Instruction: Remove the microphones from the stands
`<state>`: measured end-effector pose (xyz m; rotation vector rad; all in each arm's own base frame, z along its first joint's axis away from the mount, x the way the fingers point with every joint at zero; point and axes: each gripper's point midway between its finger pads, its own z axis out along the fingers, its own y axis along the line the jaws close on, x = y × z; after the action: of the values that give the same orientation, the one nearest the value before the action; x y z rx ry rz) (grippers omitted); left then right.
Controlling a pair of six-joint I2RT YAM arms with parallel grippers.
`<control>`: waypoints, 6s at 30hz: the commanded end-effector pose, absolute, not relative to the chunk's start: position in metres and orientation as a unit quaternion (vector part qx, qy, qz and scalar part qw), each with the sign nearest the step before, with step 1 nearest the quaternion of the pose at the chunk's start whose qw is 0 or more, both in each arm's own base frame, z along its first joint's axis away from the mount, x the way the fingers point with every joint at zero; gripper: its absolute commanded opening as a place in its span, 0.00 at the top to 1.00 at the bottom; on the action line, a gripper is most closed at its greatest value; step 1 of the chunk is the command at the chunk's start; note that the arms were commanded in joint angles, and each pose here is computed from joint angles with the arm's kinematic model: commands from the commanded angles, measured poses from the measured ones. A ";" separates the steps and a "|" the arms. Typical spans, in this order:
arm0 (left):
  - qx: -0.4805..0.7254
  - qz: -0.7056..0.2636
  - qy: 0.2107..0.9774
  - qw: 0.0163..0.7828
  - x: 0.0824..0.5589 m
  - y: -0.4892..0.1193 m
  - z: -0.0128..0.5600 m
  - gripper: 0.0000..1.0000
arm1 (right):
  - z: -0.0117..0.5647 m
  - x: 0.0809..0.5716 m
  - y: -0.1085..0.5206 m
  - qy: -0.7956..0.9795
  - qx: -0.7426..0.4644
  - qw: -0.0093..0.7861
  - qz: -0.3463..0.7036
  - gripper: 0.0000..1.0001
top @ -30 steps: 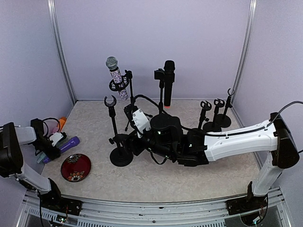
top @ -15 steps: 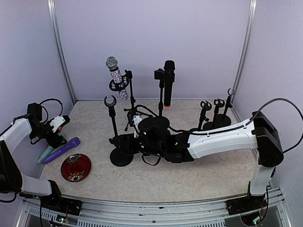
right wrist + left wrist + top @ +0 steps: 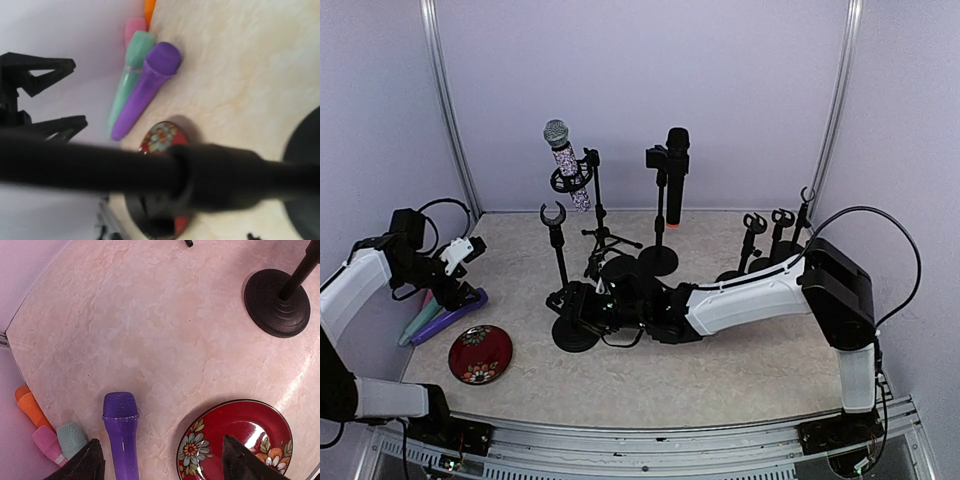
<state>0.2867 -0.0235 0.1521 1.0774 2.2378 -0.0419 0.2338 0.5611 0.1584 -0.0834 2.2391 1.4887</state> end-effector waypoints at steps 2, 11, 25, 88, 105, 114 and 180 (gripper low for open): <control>0.411 -0.020 0.842 0.348 0.291 -0.031 0.172 0.21 | 0.164 0.236 0.585 0.784 0.027 0.163 0.599 0.29; 0.426 -0.007 0.836 0.346 0.283 -0.030 0.164 0.22 | 0.164 0.260 0.592 0.764 0.095 0.186 0.611 0.36; 0.442 0.007 0.827 0.349 0.279 -0.029 0.160 0.23 | 0.162 0.275 0.579 0.752 0.141 0.210 0.609 0.72; 0.438 -0.009 0.819 0.370 0.275 -0.037 0.170 0.23 | 0.166 0.294 0.481 0.848 -0.112 0.251 0.454 0.63; 0.436 -0.005 0.822 0.367 0.274 -0.035 0.169 0.23 | 0.167 0.302 0.479 0.850 -0.105 0.321 0.405 0.95; 0.434 -0.008 0.823 0.366 0.274 -0.036 0.167 0.23 | 0.167 0.308 0.472 0.857 -0.137 0.371 0.329 1.00; 0.429 -0.030 0.828 0.359 0.274 -0.042 0.173 0.23 | 0.230 0.258 0.423 0.784 -0.252 0.503 0.263 0.20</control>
<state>0.2700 -0.0359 0.1580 1.1151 2.1685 -0.0585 0.2664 0.4069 0.2367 -0.5846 1.8650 0.5254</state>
